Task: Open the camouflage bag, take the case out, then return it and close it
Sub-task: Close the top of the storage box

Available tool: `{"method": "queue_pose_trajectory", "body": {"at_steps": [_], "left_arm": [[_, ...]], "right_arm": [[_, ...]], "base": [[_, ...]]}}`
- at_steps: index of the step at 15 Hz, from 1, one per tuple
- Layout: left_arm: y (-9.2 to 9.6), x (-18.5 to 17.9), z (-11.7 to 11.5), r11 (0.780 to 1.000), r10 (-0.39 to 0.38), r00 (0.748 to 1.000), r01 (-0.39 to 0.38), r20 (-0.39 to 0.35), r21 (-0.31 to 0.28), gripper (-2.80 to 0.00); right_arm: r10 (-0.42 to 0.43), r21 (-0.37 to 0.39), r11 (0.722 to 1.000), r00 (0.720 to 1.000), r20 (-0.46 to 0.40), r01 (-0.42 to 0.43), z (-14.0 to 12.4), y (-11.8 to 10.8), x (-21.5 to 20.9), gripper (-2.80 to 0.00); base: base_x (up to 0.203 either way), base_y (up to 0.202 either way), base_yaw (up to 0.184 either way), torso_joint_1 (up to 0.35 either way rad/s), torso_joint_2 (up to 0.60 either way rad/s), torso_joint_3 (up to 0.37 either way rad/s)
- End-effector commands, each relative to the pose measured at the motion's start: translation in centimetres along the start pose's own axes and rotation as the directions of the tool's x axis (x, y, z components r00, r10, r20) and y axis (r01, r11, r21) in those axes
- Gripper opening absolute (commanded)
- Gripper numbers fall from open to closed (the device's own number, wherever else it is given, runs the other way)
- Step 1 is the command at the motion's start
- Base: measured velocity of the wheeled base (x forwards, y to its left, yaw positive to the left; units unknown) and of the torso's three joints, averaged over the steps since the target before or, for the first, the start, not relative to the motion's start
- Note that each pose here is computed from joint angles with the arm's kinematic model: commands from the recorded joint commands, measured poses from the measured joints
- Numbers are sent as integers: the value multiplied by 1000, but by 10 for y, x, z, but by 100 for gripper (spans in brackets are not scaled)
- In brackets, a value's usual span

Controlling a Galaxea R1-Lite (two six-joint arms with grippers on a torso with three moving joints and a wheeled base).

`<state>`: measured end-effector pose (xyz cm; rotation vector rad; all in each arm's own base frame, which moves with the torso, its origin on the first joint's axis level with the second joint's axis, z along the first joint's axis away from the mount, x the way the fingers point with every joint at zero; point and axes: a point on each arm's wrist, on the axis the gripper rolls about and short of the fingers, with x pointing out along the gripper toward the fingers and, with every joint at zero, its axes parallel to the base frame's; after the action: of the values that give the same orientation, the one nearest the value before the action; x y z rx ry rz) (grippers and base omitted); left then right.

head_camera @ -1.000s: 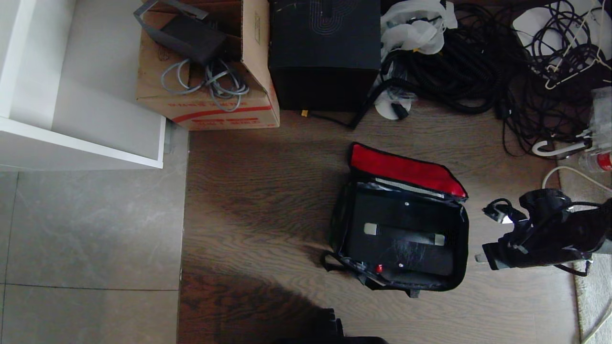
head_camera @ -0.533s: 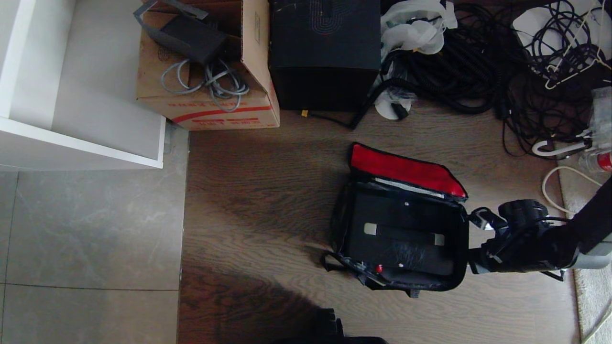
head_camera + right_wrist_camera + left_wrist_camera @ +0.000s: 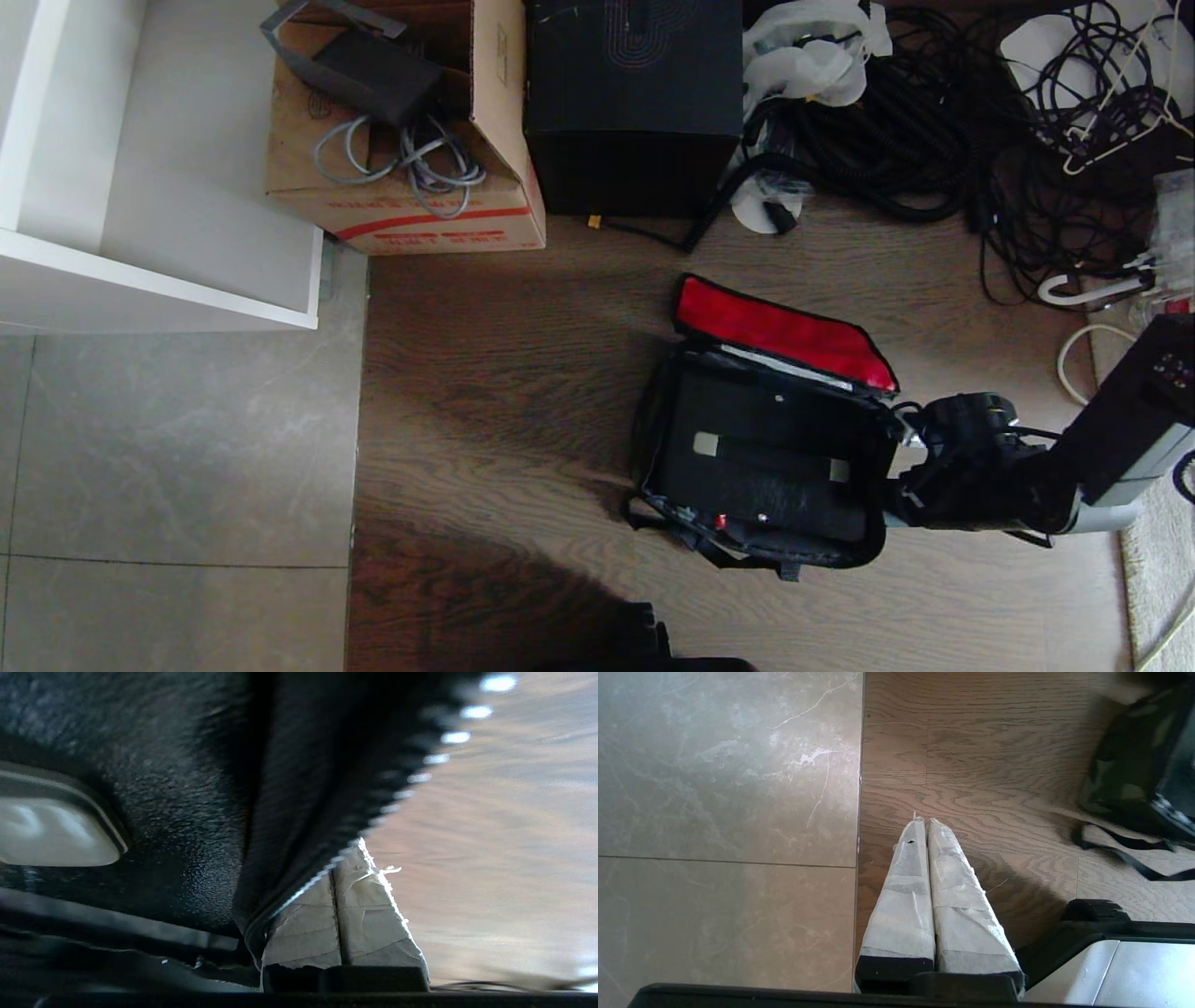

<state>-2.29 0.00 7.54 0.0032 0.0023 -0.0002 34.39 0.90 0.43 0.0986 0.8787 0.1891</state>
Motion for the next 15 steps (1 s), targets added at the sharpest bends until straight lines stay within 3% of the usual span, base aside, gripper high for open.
{"method": "queue_pose_trajectory", "body": {"at_steps": [1,3,5,10,13,15], "left_arm": [[0,0,0,1000,0,1000,0,1,0,-280],[0,0,0,1000,0,1000,0,0,0,-280],[0,0,0,1000,0,1000,0,0,0,-280],[0,0,0,1000,0,1000,0,-1,0,-280],[0,0,0,1000,0,1000,0,1,0,-280],[0,0,0,1000,0,1000,0,0,0,-280]], "right_arm": [[23,24,999,1000,18,-24,5,8,-1,-280],[66,70,995,997,39,-69,13,22,-4,-280],[109,182,976,991,82,-122,27,41,-7,-280],[188,252,948,981,39,-192,28,81,-11,-280],[174,161,970,983,65,-182,36,73,-11,-280],[121,122,984,987,108,-134,47,45,-16,-280]], "base": [[0,0,0,0,0,0],[0,0,0,0,0,0],[0,0,0,0,0,0],[0,0,0,0,0,0],[0,0,0,0,0,0],[0,0,0,0,0,0]]}}
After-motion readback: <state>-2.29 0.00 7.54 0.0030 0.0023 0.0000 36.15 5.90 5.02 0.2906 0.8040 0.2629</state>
